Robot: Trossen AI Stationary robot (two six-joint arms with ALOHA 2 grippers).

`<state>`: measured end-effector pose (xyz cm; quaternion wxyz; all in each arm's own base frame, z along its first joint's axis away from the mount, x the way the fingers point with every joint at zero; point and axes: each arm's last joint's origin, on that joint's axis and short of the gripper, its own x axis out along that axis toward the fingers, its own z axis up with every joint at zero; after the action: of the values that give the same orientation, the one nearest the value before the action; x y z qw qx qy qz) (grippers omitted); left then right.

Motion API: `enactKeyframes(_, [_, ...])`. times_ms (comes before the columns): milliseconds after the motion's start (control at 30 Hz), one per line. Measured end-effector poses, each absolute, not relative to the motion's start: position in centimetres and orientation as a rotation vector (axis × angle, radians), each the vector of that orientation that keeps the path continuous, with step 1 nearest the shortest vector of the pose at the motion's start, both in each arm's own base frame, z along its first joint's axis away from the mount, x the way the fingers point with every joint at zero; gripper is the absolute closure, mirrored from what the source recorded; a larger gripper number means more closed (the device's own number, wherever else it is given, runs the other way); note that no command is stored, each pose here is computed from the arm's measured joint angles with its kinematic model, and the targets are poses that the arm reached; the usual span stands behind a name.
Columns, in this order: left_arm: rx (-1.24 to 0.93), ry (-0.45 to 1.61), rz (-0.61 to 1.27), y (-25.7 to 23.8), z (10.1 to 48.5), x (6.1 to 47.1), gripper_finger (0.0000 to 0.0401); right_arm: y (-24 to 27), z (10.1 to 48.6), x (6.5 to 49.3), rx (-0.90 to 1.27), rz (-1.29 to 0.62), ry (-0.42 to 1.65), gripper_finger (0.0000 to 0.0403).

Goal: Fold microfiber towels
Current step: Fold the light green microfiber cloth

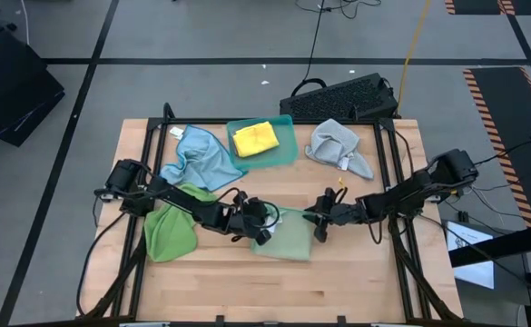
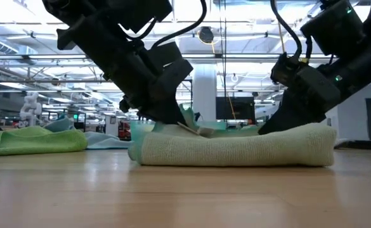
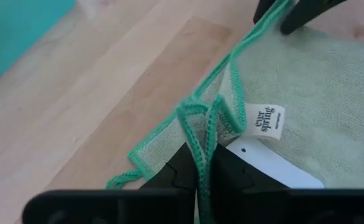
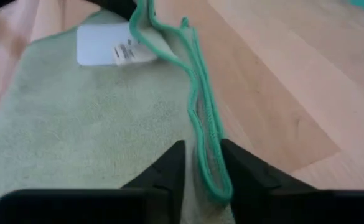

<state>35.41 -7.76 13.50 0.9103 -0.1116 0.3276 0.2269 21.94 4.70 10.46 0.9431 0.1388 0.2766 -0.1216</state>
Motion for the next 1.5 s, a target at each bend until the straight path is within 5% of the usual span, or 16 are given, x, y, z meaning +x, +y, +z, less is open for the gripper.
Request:
enactKeyframes(233, [-0.23, 0.663, 0.465, -7.8, 13.6, 35.5, 0.0295, 4.2, 12.7, 20.7, 0.27, -0.317, 0.537, 0.0247])
enactKeyframes(533, [-0.216, 0.576, 0.457, -7.4, 17.1, 35.0, 0.0225, 5.5, 14.7, 20.1, 0.205, -0.214, 0.452, 0.0251])
enactKeyframes(767, [-0.088, 0.52, 0.412, -7.5, 19.8, 34.4, 0.0237, 6.9, 14.3, 21.7, 0.154, -0.132, 0.327, 0.0277])
enactKeyframes(1000, [-0.047, 0.605, 0.281, -7.7, 15.7, 36.1, 0.0276, 7.4, 13.0, 23.1, 0.055, -0.097, 0.218, 0.0313])
enactKeyframes(1267, [-0.031, 0.678, 0.337, -7.0, 10.7, 37.1, 0.0315, 7.5, 10.1, 23.9, -0.014, -0.098, 0.244, 0.0346])
enactKeyframes(1500, [-0.017, 0.696, 0.352, -6.4, 10.9, 37.1, 0.034, 7.0, 7.3, 24.4, -0.023, -0.13, 0.304, 0.0366])
